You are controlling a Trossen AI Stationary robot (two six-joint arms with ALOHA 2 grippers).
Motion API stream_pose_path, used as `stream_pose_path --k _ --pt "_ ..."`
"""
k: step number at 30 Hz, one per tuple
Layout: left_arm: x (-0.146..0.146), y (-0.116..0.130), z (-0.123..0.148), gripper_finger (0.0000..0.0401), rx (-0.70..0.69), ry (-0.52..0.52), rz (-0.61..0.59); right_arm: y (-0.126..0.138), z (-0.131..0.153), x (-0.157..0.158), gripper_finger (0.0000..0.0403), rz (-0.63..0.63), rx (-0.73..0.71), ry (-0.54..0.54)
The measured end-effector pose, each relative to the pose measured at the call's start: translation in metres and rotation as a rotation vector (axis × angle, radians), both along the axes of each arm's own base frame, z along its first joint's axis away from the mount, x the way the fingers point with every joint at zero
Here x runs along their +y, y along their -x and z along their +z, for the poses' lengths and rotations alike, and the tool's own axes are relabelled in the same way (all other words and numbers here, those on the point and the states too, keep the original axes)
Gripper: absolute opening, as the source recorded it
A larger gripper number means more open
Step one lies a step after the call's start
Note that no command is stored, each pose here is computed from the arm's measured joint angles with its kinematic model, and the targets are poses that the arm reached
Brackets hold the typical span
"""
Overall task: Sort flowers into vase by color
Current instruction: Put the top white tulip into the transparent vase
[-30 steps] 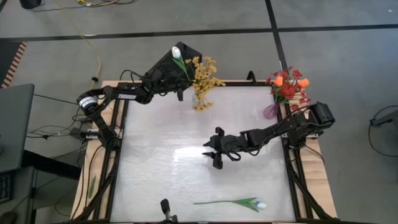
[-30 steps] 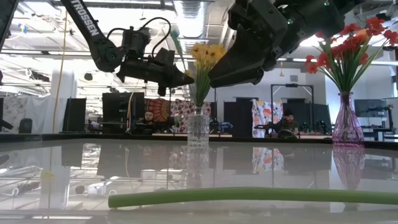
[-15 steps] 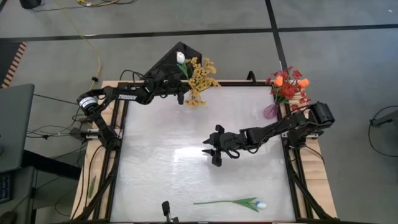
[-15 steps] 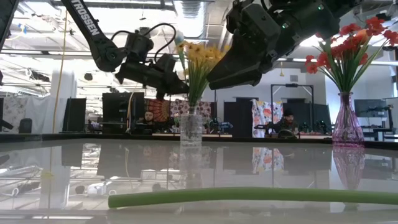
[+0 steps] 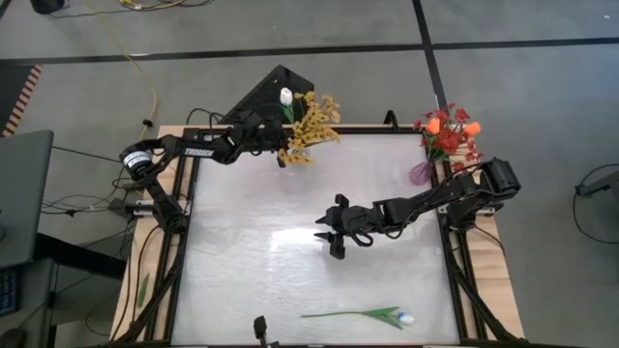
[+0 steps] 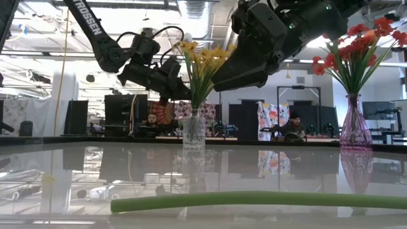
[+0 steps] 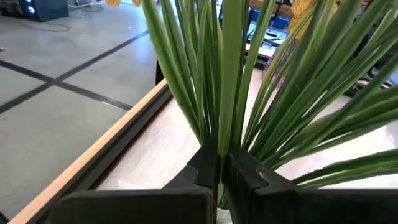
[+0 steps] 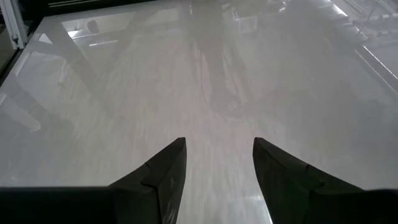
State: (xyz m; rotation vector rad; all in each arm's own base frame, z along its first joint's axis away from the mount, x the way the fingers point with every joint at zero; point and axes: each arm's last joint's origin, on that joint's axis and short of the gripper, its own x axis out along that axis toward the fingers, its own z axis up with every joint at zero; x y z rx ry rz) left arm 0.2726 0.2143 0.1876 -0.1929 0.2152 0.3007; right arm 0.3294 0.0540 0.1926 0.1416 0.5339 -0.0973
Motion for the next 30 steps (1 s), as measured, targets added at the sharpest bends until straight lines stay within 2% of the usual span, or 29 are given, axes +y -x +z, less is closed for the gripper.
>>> stream_pose_path --k 8,22,30 --pt "-0.001 0.0 -0.002 0.0007 0.015 0.016 -0.01 0.001 -0.001 0.0 0.021 0.0 0.015 0.002" --pt "-0.005 0.004 0.01 0.0121 -0.004 -0.017 -0.116 0.002 -0.003 0.0 0.021 -0.002 0.041 0.001" --pt "-0.017 0.018 0.031 0.0147 0.075 -0.069 -0.136 0.002 -0.003 0.0 0.021 0.001 0.042 0.005"
